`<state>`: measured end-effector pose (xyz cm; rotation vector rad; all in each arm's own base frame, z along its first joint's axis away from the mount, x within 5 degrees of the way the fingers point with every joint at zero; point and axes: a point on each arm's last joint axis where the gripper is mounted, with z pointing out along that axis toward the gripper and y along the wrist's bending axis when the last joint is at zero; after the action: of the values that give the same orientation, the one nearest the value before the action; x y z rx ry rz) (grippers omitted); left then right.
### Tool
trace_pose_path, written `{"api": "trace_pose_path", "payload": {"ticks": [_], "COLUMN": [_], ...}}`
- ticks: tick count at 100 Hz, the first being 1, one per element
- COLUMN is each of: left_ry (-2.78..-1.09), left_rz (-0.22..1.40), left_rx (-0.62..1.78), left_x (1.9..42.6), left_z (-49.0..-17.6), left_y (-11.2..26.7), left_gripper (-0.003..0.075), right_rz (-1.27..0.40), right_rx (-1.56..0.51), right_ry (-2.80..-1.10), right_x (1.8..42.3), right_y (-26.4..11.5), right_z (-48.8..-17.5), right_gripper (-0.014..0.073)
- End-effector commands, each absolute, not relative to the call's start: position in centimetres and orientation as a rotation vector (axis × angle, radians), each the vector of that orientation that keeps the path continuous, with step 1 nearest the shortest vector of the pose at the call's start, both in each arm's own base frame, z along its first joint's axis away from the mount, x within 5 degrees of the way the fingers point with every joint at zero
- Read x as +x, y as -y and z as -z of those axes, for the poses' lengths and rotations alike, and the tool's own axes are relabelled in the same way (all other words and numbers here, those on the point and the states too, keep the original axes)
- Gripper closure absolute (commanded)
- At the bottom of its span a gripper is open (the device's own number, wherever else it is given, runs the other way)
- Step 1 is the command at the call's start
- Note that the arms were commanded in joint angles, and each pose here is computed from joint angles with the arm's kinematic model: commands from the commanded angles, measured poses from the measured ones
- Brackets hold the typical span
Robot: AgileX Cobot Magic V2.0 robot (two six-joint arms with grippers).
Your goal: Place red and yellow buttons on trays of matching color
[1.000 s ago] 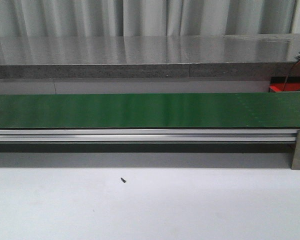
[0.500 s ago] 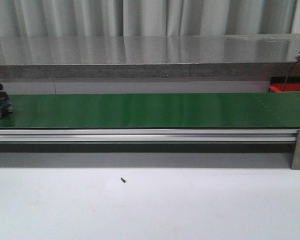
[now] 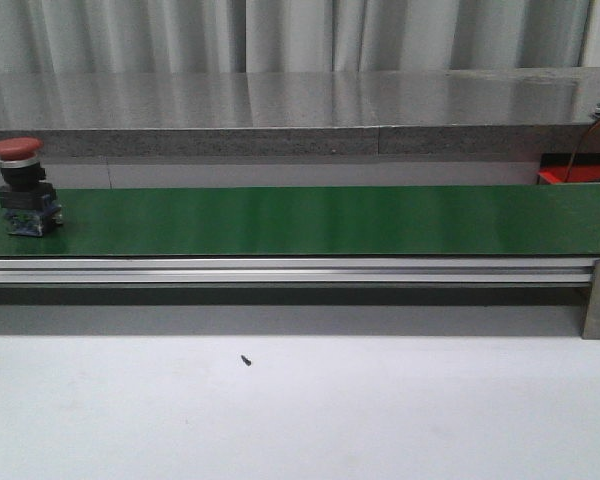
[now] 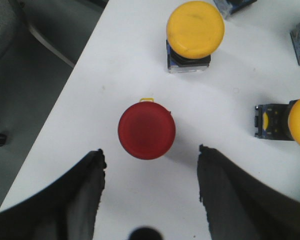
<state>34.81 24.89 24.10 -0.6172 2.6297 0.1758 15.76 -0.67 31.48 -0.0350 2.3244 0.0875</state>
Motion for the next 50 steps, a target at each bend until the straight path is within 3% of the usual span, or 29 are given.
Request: {"api": "trace_pose_path", "payload": {"ticks": [1, 22, 50], "left_ry": [-2.522, -2.552, -2.491], "left_rz": [-0.229, -0.216, -0.253], "left_rx": [-0.611, -0.617, -0.596], "left_x": [35.0, 35.7, 36.3], "left_z": [-26.6, -24.4, -24.2], "left_y": [-25.2, -25.7, -26.2], "left_gripper": [0.0307, 0.0307, 0.0307], "right_rz": [-0.077, -0.077, -0.077], "right_rx": [-0.031, -0.031, -0.031], "right_ry": [-2.244, -2.244, -2.244], "right_x": [16.0, 16.0, 16.0], "right_y": [0.7, 0.7, 0.7], "right_z": [-32.8, -32.8, -32.8], "right_gripper": [0.0665, 0.0665, 0.0665]}}
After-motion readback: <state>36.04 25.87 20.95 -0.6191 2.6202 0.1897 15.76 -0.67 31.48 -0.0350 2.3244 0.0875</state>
